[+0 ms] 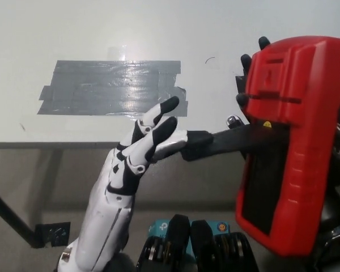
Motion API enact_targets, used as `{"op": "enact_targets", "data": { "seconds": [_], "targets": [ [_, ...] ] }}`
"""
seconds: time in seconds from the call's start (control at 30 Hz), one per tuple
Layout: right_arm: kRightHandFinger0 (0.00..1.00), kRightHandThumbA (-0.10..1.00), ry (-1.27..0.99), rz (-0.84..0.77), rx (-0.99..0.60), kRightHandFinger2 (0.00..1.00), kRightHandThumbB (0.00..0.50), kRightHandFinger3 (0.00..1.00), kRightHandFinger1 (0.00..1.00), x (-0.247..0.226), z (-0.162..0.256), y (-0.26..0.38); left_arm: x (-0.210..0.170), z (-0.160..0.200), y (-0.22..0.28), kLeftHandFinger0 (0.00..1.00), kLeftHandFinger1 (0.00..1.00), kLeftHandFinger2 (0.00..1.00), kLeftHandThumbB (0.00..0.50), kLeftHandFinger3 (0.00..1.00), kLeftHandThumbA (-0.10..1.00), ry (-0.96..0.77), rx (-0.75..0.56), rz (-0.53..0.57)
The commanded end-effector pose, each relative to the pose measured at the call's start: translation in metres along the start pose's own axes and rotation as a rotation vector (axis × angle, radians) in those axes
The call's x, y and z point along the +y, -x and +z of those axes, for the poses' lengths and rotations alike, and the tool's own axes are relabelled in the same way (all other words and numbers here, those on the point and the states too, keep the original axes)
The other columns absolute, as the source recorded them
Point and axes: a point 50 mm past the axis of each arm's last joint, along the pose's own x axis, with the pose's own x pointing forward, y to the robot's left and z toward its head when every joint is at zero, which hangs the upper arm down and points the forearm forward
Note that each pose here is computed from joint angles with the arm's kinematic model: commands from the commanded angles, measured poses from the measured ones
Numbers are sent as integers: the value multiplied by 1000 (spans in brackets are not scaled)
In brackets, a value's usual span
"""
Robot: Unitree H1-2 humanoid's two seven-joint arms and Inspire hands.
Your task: The robot first picks the multimeter with right hand and then unfolds the black stand on the back of it using left hand
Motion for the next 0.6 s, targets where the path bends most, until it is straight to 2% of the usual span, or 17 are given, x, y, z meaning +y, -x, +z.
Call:
{"op": "enact_targets", "data": {
  "seconds": [0.0,0.13,0.2,0.3,0.37,0.4,0.47,0.53,0.57],
  "targets": [
    [0,-100,-83,121,-68,15,120,166,1,26,6,-8,0,6,2,1000,696,737,491,1000,1000,15,-1,7],
    [0,-100,-123,130,-109,56,128,201,15,32,5,-10,-6,8,6,1000,653,703,497,1000,1000,10,-6,27],
    [0,-100,-145,111,-129,74,138,214,26,35,4,-12,-8,14,5,1000,663,691,493,1000,1000,-2,2,8],
    [0,-100,-177,82,-173,87,128,261,18,41,2,-16,-12,21,6,1000,644,609,500,1000,1000,2,17,6],
    [0,-100,-211,59,-212,95,124,350,1,45,0,-20,-18,23,4,1000,590,551,500,1000,1000,24,4,21],
    [0,-100,-228,47,-227,98,124,386,0,47,0,-23,-20,22,6,1000,590,548,500,1000,1000,25,-9,5],
    [0,-100,-267,13,-254,126,121,492,4,50,-2,-27,-25,21,11,1000,647,612,500,1000,1000,51,-11,-7],
    [0,-100,-305,-20,-271,196,124,497,43,53,-4,-30,-33,24,15,1000,652,633,500,1000,1000,67,-11,18],
    [0,-100,-309,-36,-283,289,127,507,89,55,-4,-33,-35,26,15,1000,657,677,500,1000,1000,69,-12,15]
  ]
}}
